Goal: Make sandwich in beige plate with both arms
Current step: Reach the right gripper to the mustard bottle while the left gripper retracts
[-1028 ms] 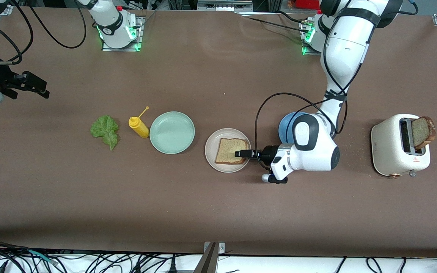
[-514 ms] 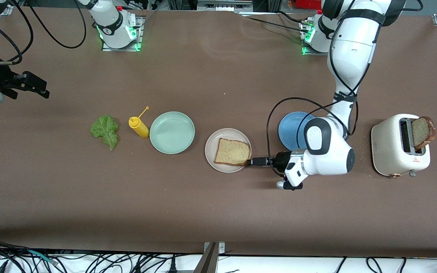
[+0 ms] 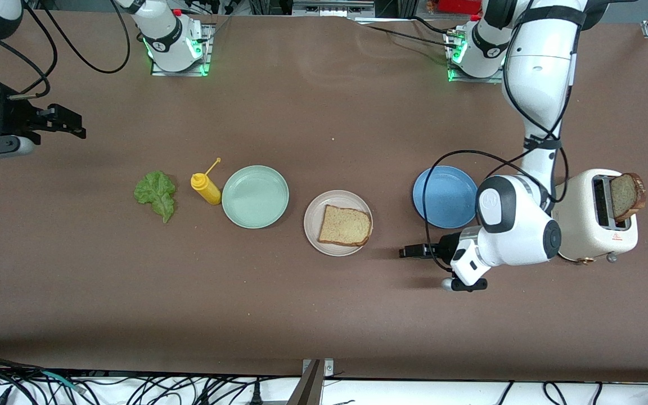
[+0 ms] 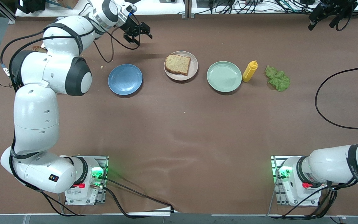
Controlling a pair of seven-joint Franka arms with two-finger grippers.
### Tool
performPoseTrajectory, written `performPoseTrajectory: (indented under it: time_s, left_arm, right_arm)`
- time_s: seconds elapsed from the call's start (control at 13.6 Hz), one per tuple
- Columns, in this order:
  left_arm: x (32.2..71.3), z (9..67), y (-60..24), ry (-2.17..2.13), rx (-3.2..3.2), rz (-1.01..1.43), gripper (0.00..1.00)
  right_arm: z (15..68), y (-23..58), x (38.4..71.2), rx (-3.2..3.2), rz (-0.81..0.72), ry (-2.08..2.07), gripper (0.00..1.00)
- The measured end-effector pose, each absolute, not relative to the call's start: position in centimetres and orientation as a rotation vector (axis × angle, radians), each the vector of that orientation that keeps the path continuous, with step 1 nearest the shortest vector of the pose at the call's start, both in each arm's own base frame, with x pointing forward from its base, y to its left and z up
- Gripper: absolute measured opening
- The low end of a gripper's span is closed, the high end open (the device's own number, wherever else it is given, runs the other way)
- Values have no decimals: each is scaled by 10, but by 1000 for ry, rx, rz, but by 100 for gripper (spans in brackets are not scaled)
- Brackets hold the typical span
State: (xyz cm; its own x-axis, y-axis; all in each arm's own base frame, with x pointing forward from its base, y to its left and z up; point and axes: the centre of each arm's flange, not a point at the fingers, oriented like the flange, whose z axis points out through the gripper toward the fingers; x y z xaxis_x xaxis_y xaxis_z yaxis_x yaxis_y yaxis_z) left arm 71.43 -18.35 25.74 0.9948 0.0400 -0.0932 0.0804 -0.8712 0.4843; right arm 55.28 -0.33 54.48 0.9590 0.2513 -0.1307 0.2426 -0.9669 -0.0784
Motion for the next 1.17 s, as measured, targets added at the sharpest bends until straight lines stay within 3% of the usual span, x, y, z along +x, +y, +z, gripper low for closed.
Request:
performPoseTrajectory:
  time_s: [0.88,1.17]
  left_arm:
    - [709,342,-52,-55,3021,-218,100]
    - [700,380,-23,-85,3123,-248,100]
  right_arm:
    - [377,-50,568,-2432,62,-953,100]
    - [290,-44,577,-2113,-127,-1097,100]
